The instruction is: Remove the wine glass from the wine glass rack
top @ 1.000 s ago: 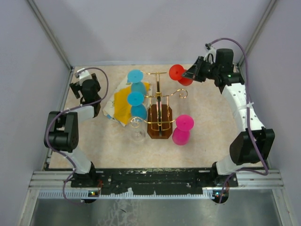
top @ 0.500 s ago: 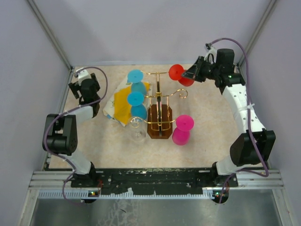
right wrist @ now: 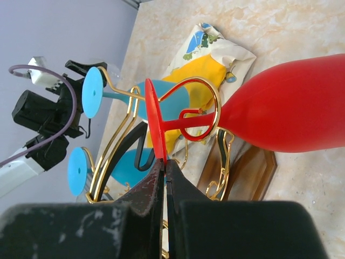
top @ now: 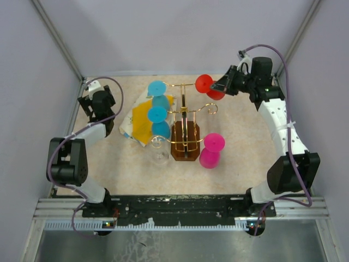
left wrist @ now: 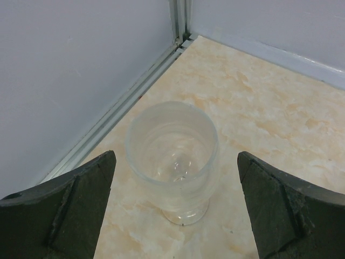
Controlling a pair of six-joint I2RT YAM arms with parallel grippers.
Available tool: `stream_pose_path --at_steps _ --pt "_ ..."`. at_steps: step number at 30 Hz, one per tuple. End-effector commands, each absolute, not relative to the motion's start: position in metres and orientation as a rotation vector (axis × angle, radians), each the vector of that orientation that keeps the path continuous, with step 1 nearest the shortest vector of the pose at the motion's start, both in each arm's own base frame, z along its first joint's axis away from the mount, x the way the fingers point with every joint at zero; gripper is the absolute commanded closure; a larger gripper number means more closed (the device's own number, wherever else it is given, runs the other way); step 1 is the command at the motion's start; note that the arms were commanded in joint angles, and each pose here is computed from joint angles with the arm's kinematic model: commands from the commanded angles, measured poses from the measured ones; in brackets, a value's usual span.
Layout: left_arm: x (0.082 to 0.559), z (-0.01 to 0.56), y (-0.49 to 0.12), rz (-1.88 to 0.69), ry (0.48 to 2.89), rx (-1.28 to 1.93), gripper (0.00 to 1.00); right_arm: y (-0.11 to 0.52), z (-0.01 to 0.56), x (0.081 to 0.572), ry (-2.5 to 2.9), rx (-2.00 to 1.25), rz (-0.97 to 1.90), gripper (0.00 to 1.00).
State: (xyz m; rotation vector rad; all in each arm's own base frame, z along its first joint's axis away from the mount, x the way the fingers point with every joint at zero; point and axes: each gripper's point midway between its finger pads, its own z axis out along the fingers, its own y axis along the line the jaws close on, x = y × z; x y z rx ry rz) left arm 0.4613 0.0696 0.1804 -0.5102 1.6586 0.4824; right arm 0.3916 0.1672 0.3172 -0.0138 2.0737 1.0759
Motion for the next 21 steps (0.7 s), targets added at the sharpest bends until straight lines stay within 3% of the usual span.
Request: stream_pose_path --at_steps 1,21 --pt "0.451 0.191 0.064 0.428 1.656 -0.544 0.0 0.17 0.349 0.38 1.974 -0.072 1.107 1.0" --pt "0.417 0.222 0.056 0.329 1.726 -0.606 0.0 0.186 0.391 0.362 1.857 -0.128 1.284 1.0"
